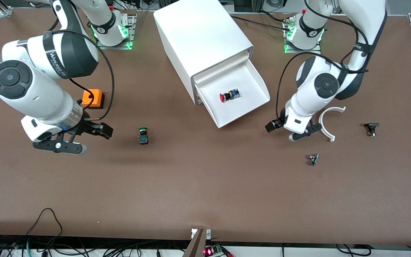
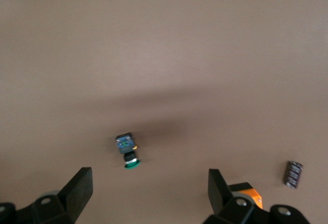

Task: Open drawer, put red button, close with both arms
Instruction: 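Push the drawer shut with the left gripper while the right gripper withdraws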

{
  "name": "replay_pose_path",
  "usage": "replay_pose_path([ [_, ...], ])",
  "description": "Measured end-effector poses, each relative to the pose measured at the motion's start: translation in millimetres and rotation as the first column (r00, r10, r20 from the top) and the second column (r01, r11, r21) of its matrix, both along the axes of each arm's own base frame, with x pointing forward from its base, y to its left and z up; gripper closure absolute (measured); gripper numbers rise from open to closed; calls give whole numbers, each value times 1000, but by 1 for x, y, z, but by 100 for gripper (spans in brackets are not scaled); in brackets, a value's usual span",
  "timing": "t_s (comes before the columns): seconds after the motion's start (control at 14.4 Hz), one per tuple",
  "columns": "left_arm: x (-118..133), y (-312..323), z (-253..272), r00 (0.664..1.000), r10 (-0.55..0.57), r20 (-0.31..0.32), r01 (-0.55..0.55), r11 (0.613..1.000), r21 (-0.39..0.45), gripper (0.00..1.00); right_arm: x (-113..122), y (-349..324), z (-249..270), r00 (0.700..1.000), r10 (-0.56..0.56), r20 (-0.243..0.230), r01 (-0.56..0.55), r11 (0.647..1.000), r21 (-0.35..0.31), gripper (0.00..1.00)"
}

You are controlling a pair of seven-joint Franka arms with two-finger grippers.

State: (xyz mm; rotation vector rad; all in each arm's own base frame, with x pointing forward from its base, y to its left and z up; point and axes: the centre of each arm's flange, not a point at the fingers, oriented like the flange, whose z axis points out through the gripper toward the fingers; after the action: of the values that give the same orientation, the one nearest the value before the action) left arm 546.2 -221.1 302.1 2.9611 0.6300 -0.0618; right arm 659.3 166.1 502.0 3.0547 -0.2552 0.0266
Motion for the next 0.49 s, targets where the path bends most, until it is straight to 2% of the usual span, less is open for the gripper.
replay_pose_path([
  [0.14,-27,-25,-7,998,-59,-26,59,998,3,0,0,-34,17,998,-56,15,56,998,-13,0],
  [0.35,-69,-59,-12,988,-146,-53,147,989,9,0,-11,-106,53,986,-164,11,164,986,-22,0],
  [0.49,-98,-88,-8,974,-220,-57,221,975,7,0,-19,-150,67,986,-168,14,169,985,-23,0],
])
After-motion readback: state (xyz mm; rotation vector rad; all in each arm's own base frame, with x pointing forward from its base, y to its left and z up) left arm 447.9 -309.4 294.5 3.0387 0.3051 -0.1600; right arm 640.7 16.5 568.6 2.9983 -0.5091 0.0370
